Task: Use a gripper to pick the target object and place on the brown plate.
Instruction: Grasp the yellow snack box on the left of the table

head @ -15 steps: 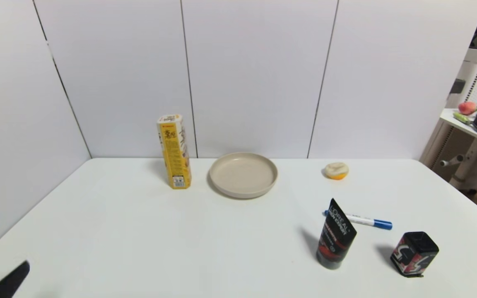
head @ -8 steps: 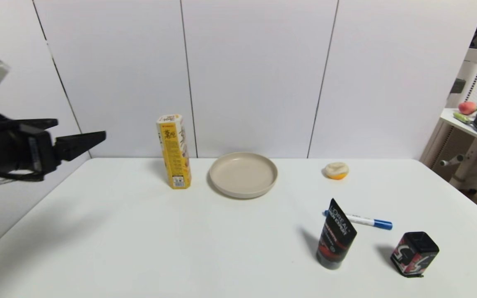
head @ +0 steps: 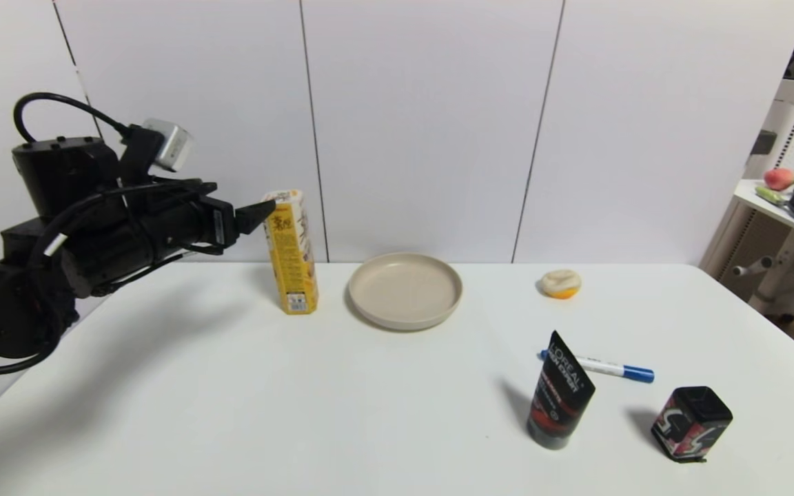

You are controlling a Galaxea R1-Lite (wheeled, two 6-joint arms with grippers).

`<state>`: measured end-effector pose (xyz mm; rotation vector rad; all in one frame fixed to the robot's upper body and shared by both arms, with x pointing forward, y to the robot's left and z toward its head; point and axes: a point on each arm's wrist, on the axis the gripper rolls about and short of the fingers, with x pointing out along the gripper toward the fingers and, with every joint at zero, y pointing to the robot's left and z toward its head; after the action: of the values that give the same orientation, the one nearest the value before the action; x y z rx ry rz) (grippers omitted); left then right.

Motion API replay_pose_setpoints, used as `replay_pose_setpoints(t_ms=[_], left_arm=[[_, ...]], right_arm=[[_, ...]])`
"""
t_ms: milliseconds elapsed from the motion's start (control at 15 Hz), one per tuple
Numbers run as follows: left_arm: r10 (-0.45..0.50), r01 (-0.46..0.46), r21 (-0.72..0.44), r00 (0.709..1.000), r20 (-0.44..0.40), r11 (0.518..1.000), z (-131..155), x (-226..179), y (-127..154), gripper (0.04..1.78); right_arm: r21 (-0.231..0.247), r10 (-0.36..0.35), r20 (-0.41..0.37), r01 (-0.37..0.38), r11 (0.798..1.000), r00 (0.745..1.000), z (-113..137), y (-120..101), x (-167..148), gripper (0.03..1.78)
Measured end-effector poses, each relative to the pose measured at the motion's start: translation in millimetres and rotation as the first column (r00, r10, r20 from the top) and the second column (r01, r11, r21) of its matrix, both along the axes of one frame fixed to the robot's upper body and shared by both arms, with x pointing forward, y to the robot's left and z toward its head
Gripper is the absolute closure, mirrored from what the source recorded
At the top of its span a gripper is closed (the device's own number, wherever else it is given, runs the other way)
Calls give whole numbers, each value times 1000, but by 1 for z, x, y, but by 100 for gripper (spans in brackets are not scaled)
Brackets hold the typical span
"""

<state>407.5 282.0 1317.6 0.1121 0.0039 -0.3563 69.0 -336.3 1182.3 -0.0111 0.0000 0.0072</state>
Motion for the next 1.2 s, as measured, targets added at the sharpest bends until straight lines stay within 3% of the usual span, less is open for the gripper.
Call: replay_pose_setpoints(t_ms=[400, 733, 1200], left_arm=[[-20, 18, -60, 999, -40, 998, -42, 21, -20, 13], [135, -137, -63, 990, -36, 989, -59, 31, -30, 13], [107, -113, -91, 992, -68, 989, -73, 40, -46, 13]], right_arm=[[0, 0, 0, 0, 1000, 1000, 0, 0, 0, 12], [0, 0, 0, 0, 1000, 1000, 0, 0, 0, 12], [0, 0, 0, 0, 1000, 1000, 0, 0, 0, 12]])
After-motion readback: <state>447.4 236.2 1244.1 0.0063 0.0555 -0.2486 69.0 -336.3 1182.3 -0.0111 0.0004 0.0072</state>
